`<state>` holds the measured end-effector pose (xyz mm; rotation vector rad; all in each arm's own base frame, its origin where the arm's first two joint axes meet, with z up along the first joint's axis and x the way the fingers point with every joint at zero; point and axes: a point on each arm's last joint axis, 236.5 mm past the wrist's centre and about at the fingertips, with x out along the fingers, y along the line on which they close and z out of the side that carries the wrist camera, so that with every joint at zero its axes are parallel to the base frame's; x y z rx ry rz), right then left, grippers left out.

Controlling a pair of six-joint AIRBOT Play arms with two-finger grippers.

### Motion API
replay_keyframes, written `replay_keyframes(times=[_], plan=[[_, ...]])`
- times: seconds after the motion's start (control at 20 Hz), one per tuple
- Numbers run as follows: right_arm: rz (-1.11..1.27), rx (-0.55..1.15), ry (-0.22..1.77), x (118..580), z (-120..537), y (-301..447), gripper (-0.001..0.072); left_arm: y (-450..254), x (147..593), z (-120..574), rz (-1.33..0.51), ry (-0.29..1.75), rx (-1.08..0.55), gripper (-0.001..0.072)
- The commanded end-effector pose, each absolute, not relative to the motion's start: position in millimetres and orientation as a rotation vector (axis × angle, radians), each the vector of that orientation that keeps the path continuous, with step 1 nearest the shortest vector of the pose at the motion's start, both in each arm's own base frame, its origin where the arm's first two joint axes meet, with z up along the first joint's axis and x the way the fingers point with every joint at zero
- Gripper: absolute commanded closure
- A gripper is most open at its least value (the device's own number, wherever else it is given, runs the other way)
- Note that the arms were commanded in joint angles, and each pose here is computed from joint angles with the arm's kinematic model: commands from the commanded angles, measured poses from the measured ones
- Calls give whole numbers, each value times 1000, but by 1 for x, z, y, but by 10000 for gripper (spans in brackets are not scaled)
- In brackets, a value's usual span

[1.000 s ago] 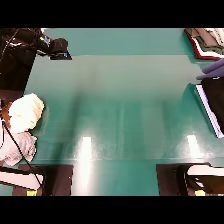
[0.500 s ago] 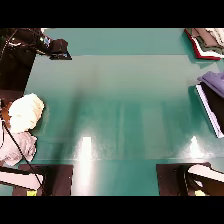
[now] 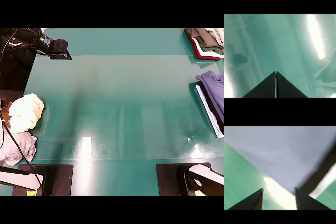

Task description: Fold the shirts.

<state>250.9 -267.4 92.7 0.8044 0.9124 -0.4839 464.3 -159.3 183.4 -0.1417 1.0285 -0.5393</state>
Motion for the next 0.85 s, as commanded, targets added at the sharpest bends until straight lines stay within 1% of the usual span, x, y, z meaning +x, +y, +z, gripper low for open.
replay_keyframes(times=[0.0,0.1,0.2,0.25,0.3,0.35,0.55,0.8], plan=[[-275,855,698,313,147,-221,264,-159,463,183,-539,1035,-143,682],[-151,810,675,340,169,-177,264,-159,465,184,-537,1025,-145,682],[-28,732,694,357,183,-125,264,-159,469,186,-534,1008,-149,682],[38,694,707,363,189,-97,303,-159,471,187,-531,997,-151,682],[97,660,716,366,195,-72,467,-160,472,188,-530,991,-152,682],[161,624,725,366,201,-45,688,-160,474,189,-529,984,-154,682],[342,511,714,363,222,34,691,-160,476,190,-527,976,-156,682],[444,469,726,356,227,74,691,-160,476,190,-527,976,-156,682]])
